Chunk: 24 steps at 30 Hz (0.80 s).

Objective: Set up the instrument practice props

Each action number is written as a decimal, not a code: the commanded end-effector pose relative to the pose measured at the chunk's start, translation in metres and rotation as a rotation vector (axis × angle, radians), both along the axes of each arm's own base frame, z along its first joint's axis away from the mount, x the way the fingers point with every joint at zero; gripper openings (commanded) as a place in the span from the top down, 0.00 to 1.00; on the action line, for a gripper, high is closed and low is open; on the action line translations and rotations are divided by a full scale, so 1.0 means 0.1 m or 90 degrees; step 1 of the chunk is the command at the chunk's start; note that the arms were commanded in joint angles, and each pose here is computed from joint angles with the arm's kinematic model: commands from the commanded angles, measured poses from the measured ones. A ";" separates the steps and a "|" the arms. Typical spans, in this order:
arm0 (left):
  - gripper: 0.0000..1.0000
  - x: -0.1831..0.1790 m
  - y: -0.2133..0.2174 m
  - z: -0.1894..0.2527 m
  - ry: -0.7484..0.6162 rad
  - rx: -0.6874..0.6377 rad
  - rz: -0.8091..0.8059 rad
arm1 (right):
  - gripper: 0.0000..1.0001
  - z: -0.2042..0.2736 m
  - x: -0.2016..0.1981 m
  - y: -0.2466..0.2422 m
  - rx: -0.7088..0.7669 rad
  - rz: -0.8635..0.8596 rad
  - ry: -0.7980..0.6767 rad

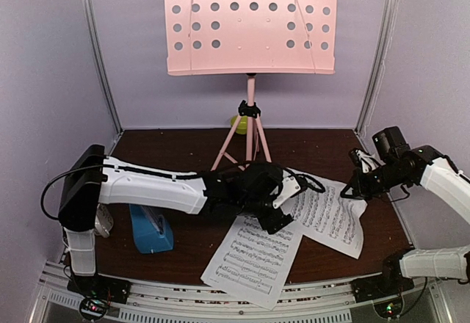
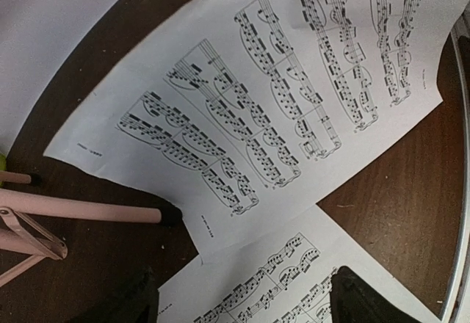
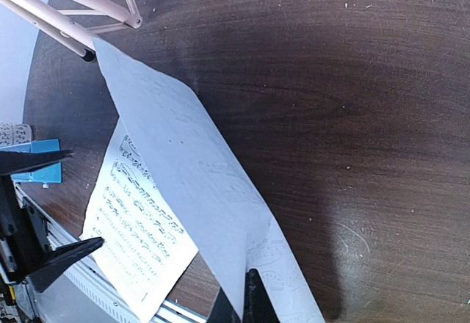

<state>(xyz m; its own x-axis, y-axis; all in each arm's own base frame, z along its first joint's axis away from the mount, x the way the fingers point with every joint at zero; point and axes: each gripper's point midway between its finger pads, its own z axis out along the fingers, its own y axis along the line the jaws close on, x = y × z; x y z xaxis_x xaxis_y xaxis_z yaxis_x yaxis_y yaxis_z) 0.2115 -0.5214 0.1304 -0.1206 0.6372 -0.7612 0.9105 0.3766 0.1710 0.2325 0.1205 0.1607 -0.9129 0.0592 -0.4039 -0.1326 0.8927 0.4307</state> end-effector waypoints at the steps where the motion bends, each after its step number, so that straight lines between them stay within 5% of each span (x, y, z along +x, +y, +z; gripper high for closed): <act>1: 0.16 0.11 -0.01 0.38 -0.021 -0.063 0.019 | 1.00 0.11 -0.05 -0.01 -0.004 0.013 -0.018; 15: 0.13 0.15 0.23 0.44 0.012 -0.083 0.070 | 1.00 0.26 -0.08 -0.09 -0.015 -0.002 -0.060; 24: 0.08 0.07 0.24 0.89 -0.007 -0.110 0.021 | 1.00 0.60 -0.18 0.00 0.014 0.047 -0.108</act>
